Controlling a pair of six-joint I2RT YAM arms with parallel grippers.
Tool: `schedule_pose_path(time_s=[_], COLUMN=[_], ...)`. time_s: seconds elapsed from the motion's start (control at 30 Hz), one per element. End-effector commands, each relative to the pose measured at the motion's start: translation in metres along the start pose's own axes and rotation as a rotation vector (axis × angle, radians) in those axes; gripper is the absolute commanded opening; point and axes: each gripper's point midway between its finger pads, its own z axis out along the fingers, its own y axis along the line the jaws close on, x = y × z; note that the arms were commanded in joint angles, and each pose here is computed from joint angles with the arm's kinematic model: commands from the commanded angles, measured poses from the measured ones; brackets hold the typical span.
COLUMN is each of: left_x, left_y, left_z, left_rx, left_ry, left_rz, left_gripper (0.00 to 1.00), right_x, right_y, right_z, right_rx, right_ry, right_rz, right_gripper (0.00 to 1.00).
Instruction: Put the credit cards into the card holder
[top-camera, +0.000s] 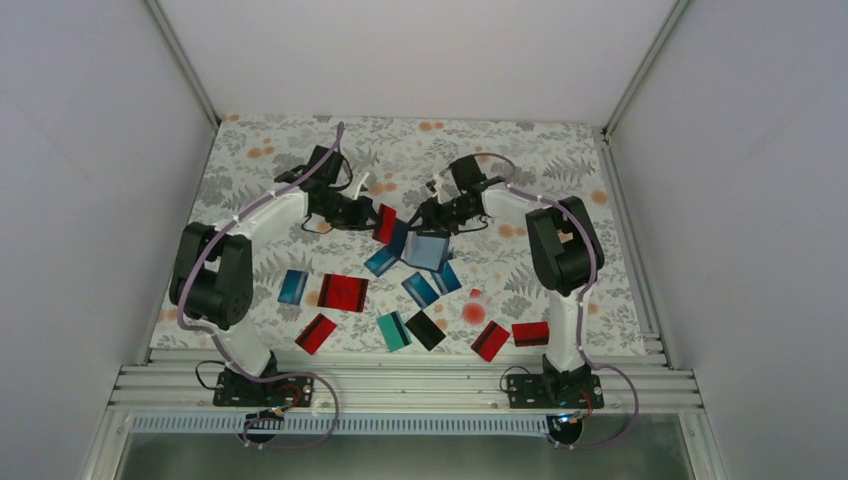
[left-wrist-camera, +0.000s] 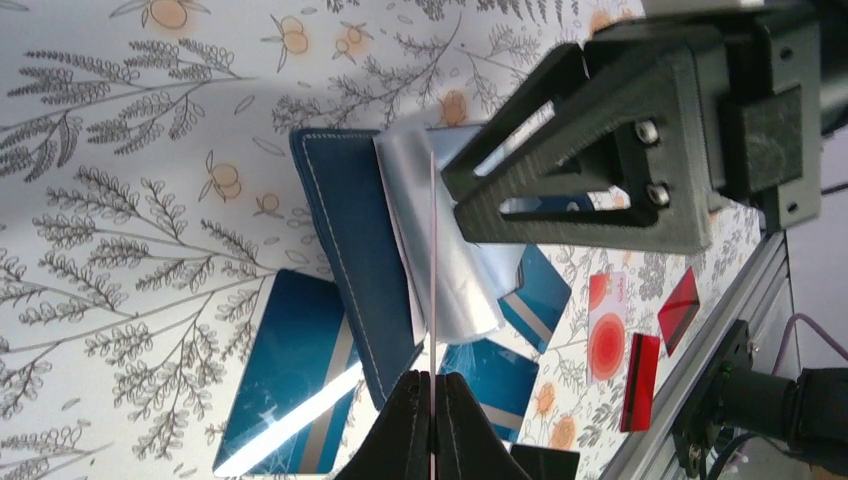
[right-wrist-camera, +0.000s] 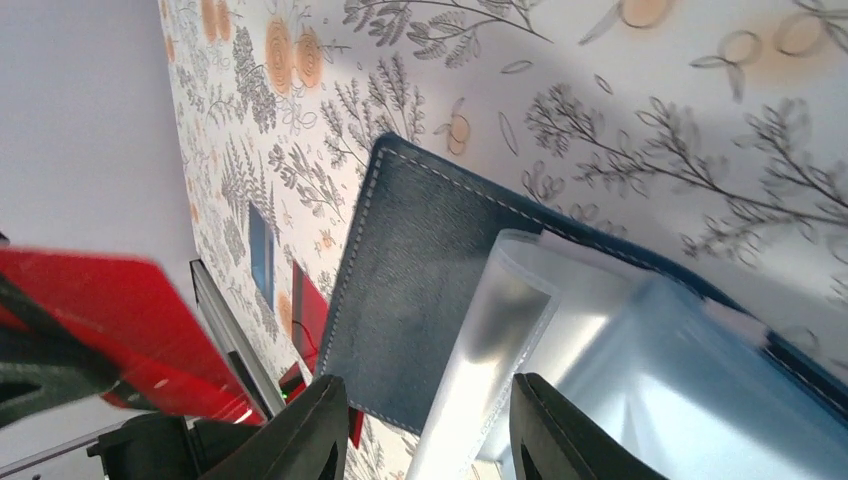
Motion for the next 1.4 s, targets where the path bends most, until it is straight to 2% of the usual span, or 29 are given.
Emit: schedule_pose_path(time_s=[0.0, 0.47, 0.87, 1.03, 1.2, 1.37], left_x=[0.010, 0.025, 0.015, 0.012, 0.011, 0.014], left_y=[-0.003, -0.007, -0.027, -0.031, -0.017, -0.018], left_z=[-0.010, -0.018, -0.012, 0.007, 0.028, 0.042], left_rx=[-0.018, -0.005, 0.103, 0.174, 0.177, 0.234], left_ry=[-0.006, -0.001, 0.012, 0.028, 0.036, 0.044], left_rz=[0.038, 0.040, 0.066, 0.028, -0.091, -0.116], left_gripper=[0.02, 0.02, 0.02, 0.02, 0.02, 0.02], right_x=[-0.002, -0.016, -0.023, -0.025, -0.030, -0.032], right_y=[0.012, 0.018, 0.007, 0.004, 0.000, -0.003], right_z=[0.017, 0.053, 0.069, 0.069, 0.063, 0.059], right_rx=[-0.039, -0.075, -0.086, -0.081, -0.078, -0.094], right_ry=[0.034, 0.089, 0.119, 0.119, 0.107, 0.111], right_rz=[-0.048, -0.076, -0.073, -0.072, -0.055, -0.035], right_gripper=[0.42, 0.44, 0.47, 0.48, 0.48, 0.48])
